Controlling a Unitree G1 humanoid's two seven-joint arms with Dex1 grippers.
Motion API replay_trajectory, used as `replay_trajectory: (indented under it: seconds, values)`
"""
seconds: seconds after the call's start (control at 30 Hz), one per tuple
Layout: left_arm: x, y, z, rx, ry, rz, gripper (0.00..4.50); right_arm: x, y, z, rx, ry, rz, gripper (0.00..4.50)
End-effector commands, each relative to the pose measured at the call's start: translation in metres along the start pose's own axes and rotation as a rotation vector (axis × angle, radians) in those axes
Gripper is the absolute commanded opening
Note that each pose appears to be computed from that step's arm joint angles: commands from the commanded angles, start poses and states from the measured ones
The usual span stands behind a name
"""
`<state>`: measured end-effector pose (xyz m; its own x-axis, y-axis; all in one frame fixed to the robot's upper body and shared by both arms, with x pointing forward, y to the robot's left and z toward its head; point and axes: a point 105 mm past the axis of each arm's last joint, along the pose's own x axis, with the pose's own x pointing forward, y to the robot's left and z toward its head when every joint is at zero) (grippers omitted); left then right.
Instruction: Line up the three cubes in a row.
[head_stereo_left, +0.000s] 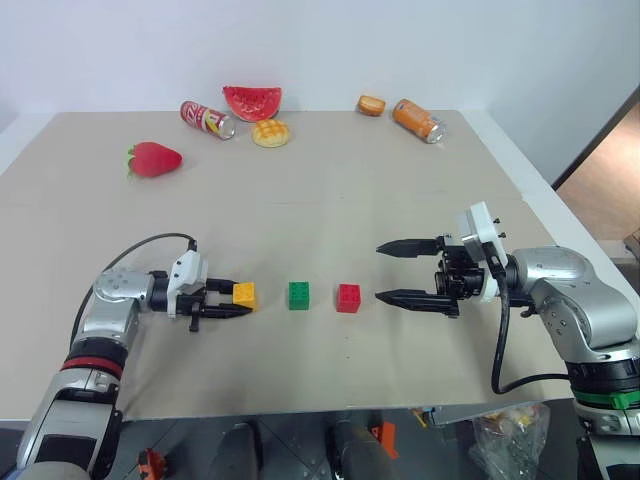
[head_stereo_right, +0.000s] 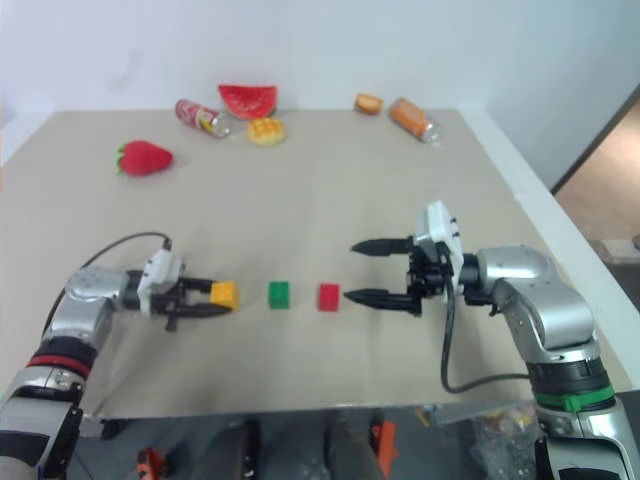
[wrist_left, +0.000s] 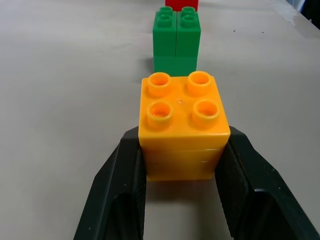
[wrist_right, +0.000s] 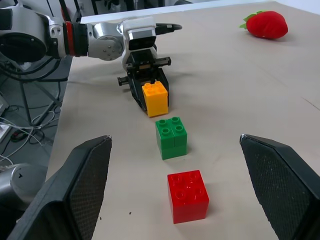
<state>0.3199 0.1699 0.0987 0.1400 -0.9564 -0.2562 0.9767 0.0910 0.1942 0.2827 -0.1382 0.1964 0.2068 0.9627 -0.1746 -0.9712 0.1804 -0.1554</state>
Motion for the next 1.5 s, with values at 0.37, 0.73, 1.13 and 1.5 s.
replay_trajectory:
  seconds: [0.37, 0.73, 1.13, 1.5]
  values:
    - [0.016, 0.002, 0.001, 0.054, -0.014, -0.044, 1.32, -0.004, 0.001, 0.012, -0.058, -0.004, -0.020, 4.27]
    - [0.017, 0.006, -0.006, 0.065, 0.017, -0.006, 3.63, -0.004, 0.000, 0.012, -0.060, -0.007, -0.021, 4.27]
    - [-0.033, 0.016, -0.006, 0.121, 0.087, 0.152, 4.02, 0.002, -0.003, 0.018, -0.071, -0.030, -0.001, 4.27]
    - [-0.111, -0.005, -0.014, -0.171, 0.107, 0.566, 4.02, -0.011, -0.044, 0.004, -0.023, -0.085, -0.263, 4.27]
